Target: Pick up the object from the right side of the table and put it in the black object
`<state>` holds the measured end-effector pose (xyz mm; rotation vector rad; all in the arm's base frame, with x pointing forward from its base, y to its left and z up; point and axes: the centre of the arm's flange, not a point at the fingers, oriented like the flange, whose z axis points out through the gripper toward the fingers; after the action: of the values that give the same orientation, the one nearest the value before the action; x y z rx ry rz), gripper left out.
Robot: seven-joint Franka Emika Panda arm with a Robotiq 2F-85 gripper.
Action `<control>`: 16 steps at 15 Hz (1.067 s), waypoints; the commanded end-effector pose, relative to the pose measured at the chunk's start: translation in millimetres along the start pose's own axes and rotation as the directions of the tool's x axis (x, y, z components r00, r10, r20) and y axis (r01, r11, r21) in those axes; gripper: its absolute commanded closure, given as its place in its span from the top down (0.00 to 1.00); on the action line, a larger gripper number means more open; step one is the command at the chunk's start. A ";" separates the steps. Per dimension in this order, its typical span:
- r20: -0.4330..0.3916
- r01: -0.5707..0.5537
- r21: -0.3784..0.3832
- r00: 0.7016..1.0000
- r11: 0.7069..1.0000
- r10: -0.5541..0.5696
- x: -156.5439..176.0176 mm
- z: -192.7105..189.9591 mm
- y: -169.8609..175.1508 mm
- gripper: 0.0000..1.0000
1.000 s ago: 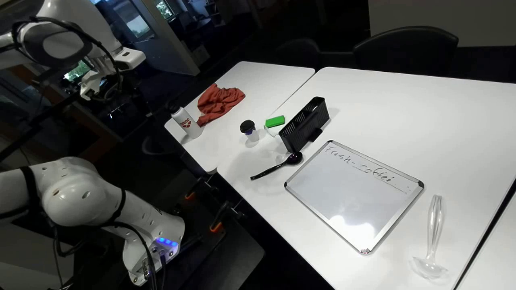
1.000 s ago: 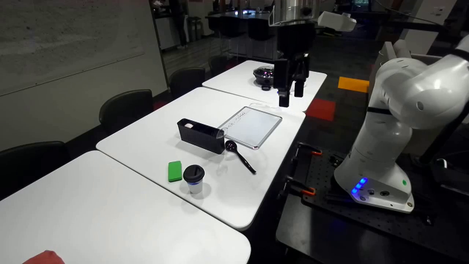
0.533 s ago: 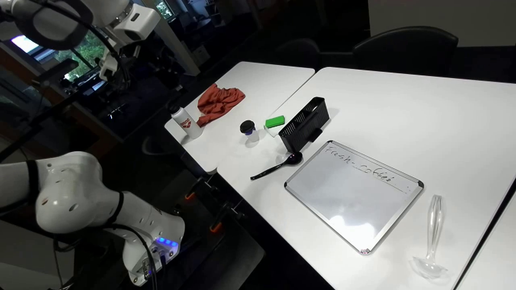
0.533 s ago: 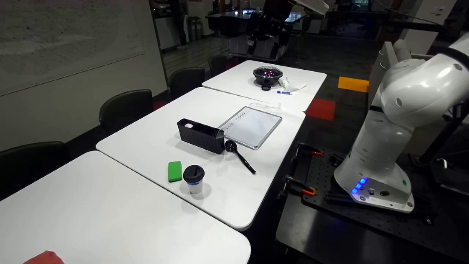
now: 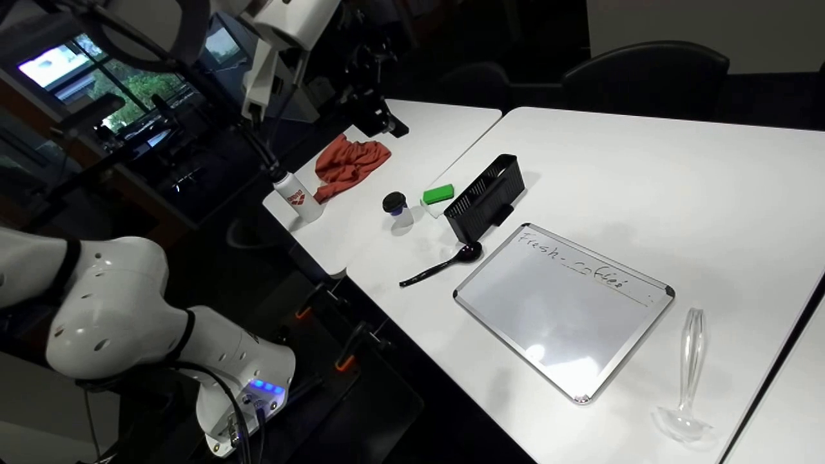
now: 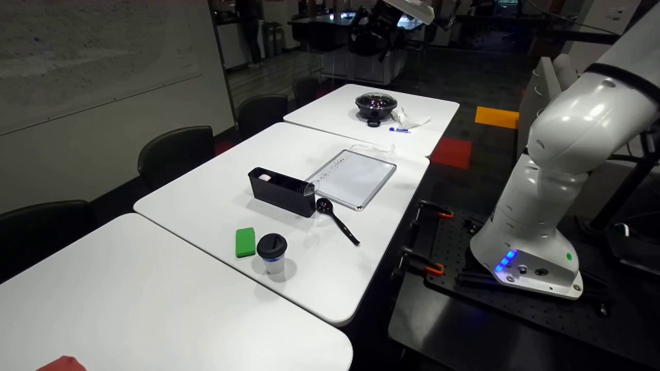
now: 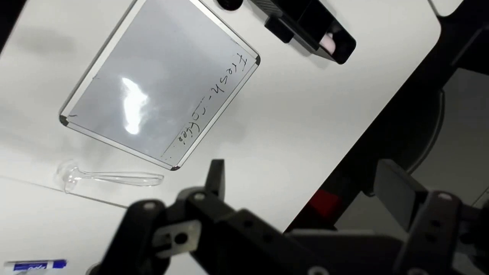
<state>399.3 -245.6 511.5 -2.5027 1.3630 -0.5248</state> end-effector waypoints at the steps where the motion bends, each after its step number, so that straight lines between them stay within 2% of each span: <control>1: -0.004 -0.013 -0.007 1.000 1.000 0.013 6.7 4.0 3.7 1.00; 3: -0.004 -0.029 -0.014 1.000 0.999 0.029 11.9 7.1 4.0 1.00; 4: -0.039 -0.088 -0.010 0.995 0.996 0.087 17.4 14.9 -1.1 1.00; 7: -0.115 -0.259 0.011 0.959 0.966 0.258 54.7 44.8 -1.2 1.00; 8: -0.146 -0.296 0.039 0.943 0.954 0.298 71.2 61.8 4.2 1.00; 12: -0.204 -0.486 0.070 0.848 0.871 0.490 131.2 123.9 41.6 1.00; 16: -0.236 -0.663 0.054 0.718 0.747 0.654 172.2 167.8 86.2 1.00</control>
<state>466.8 -385.4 382.2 -1.9501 2.0784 -0.6560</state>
